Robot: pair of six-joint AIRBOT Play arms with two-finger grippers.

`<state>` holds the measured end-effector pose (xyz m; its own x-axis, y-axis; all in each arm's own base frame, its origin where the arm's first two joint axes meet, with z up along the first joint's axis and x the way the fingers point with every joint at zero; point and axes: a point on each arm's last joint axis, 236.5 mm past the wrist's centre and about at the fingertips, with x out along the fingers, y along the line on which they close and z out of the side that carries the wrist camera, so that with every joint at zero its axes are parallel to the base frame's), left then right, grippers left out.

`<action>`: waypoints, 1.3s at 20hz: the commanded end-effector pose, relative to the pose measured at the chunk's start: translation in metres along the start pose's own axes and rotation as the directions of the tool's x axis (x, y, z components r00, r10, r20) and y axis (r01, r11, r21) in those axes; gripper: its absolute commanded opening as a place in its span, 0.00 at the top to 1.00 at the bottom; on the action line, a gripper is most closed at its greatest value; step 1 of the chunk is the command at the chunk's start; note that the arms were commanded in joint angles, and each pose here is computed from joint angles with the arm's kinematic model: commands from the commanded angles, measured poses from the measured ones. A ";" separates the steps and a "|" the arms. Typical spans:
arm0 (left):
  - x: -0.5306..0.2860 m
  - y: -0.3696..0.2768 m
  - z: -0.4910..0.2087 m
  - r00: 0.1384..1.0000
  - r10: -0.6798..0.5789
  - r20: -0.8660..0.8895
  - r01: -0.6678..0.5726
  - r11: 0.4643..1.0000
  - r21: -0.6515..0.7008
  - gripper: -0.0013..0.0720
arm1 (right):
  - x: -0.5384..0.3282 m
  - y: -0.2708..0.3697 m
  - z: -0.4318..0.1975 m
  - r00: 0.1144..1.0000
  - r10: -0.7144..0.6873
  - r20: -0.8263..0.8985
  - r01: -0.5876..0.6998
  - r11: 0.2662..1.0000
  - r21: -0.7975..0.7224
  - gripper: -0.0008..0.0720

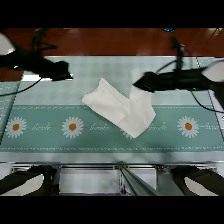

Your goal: Fold the shirts.

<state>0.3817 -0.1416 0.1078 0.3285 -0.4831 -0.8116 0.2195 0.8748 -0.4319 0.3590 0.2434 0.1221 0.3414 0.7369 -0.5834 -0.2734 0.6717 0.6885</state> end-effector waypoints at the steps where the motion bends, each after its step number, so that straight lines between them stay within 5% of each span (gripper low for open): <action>1: -0.028 0.043 -0.056 0.992 0.114 0.049 -0.112 0.992 -0.051 0.95 | 0.095 0.009 0.010 0.994 0.044 -0.104 -0.044 0.999 -0.004 0.96; 10: 0.026 0.046 -0.129 0.997 0.018 0.070 -0.001 0.971 -0.237 0.95 | 0.205 0.003 -0.015 0.967 0.076 -0.243 -0.066 0.997 0.047 0.96; 11: 0.031 0.049 -0.132 0.997 0.022 0.072 -0.003 0.968 -0.252 0.95 | 0.210 0.004 -0.017 0.966 0.088 -0.244 -0.078 0.996 0.051 0.81; 12: 0.036 0.052 -0.135 0.997 0.027 0.069 -0.009 0.966 -0.259 0.95 | 0.214 0.006 -0.019 0.965 0.093 -0.244 -0.087 0.996 0.038 0.46; 19: 0.001 0.058 -0.085 0.979 0.058 0.198 -0.010 0.972 -0.235 0.95 | 0.109 0.018 0.041 0.962 0.170 -0.216 -0.171 0.985 0.013 0.43; 22: -0.059 0.062 -0.036 0.933 0.101 0.345 -0.030 0.978 -0.206 0.95 | -0.009 -0.042 0.054 0.971 -0.122 -0.205 0.106 0.991 -0.084 0.44; 24: -0.088 0.065 -0.020 0.899 0.130 0.418 -0.045 0.977 -0.207 0.95 | -0.087 -0.102 0.044 0.879 -0.454 -0.144 0.447 0.891 -0.080 0.44; 26: -0.095 0.061 -0.023 0.892 0.131 0.432 -0.047 0.979 -0.200 0.95 | -0.136 -0.142 0.019 0.765 -0.643 -0.034 0.643 0.765 0.028 0.44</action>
<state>0.3428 -0.0525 0.1232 0.6712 -0.3595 -0.6483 0.0083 0.8782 -0.4783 0.4043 0.1625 0.1168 0.2869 0.5097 -0.8111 -0.2289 0.8587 0.4586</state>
